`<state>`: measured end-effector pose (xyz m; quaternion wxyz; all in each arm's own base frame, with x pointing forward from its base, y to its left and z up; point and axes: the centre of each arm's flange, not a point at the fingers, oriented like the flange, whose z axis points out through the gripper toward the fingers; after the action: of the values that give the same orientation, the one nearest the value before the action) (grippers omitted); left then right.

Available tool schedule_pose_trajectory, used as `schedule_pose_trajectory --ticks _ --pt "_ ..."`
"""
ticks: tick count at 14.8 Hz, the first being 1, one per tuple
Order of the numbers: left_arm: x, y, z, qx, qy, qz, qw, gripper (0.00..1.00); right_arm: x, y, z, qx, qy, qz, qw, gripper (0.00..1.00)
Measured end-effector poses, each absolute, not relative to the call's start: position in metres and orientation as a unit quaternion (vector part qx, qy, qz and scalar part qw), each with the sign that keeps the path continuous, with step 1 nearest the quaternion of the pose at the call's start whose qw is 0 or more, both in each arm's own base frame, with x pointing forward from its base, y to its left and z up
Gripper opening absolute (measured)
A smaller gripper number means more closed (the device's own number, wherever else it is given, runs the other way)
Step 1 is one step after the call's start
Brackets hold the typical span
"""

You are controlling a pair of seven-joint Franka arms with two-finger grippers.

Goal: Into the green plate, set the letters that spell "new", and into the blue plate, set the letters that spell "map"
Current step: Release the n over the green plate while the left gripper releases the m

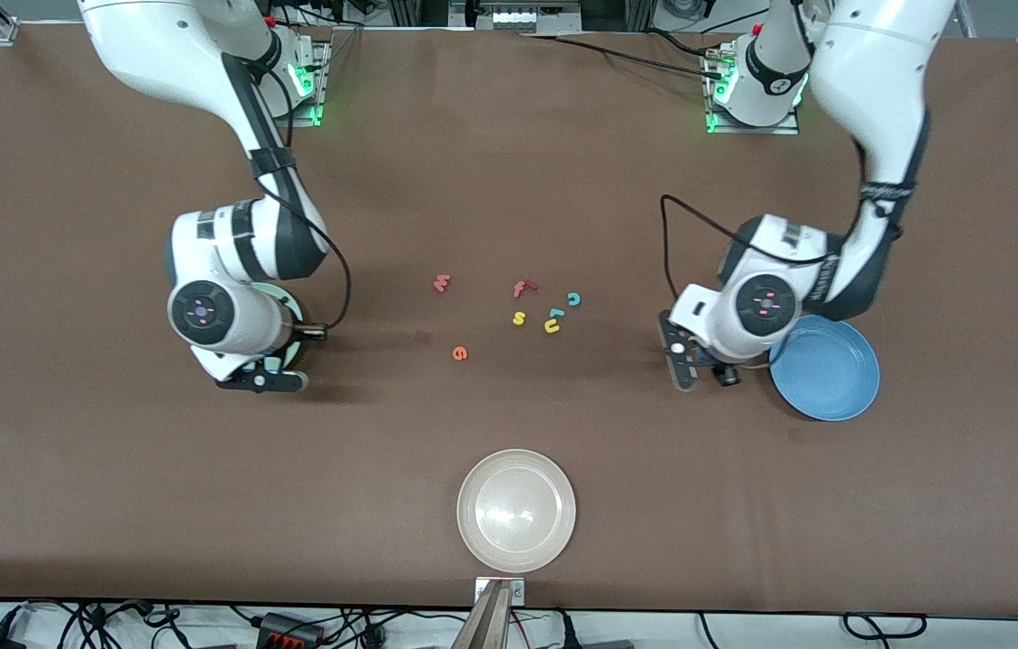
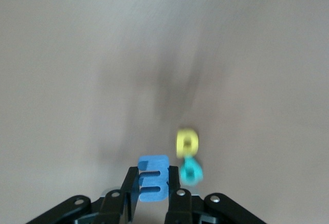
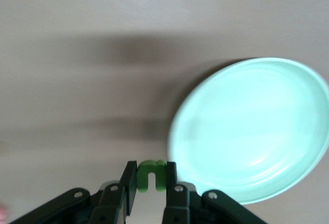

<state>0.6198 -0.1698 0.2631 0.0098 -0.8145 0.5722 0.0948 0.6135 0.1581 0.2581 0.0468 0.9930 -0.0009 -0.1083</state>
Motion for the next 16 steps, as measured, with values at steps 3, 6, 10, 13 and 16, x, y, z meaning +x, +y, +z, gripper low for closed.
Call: schedule_pose_trajectory --ticks 3,6,10,13,16 --pt "0.629 -0.104 0.305 -0.869 0.481 0.112 0.012 0.27 0.595 0.108 0.231 0.993 0.033 -0.101 0.049 0.27" --pt "0.631 -0.045 0.309 -0.920 0.372 0.125 0.014 0.27 0.589 0.075 0.219 0.992 0.049 -0.101 0.049 0.27" --pt "0.625 -0.008 0.257 -0.955 0.248 0.159 0.013 0.27 0.585 0.056 0.206 0.993 0.050 -0.091 0.050 0.32" --pt "0.625 0.006 0.202 -0.965 0.206 0.160 0.010 0.27 0.590 0.063 0.214 0.994 0.054 -0.078 0.048 0.67" --pt "0.622 0.011 0.182 -0.967 0.200 0.160 0.008 0.27 0.611 0.087 0.257 0.995 0.070 -0.060 0.038 0.92"
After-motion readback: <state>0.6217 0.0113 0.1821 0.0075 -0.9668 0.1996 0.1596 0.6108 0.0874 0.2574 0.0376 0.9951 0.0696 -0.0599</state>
